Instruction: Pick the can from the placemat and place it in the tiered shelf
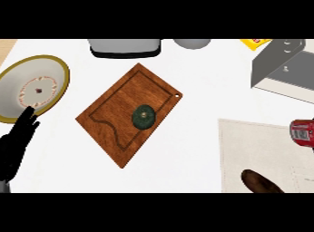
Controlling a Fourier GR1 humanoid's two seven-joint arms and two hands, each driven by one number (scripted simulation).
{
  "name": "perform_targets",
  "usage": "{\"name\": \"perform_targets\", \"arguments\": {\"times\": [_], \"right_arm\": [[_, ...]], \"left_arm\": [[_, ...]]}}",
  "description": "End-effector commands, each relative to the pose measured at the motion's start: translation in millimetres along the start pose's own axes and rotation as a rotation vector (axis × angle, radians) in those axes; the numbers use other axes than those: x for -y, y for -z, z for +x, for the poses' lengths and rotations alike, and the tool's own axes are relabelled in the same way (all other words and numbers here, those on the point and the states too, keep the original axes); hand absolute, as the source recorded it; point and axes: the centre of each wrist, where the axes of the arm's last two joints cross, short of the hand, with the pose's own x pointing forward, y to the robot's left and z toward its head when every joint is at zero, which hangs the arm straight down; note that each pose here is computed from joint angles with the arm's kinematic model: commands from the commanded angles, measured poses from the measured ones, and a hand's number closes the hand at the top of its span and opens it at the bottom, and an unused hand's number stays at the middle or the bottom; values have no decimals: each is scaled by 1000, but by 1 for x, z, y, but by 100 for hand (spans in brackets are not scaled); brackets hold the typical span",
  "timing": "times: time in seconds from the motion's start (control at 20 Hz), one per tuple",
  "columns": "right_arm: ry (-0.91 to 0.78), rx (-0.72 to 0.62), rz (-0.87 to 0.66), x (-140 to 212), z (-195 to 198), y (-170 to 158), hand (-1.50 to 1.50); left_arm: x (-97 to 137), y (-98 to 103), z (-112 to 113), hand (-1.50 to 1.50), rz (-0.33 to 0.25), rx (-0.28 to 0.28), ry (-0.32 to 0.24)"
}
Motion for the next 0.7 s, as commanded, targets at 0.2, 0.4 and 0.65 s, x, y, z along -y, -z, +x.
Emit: {"name": "perform_targets", "arguments": {"times": [0.2, 0.4, 0.65], "right_arm": [[280, 21, -110, 78, 7, -44, 150], [310, 24, -200, 124, 3, -58, 150], [344, 53, -248, 175, 13, -82, 150]], "left_arm": [[6, -2, -1, 0, 1, -11, 8], [-2, 10, 4, 0, 1, -2, 9], [1, -10, -1, 0, -14, 0, 5]]}}
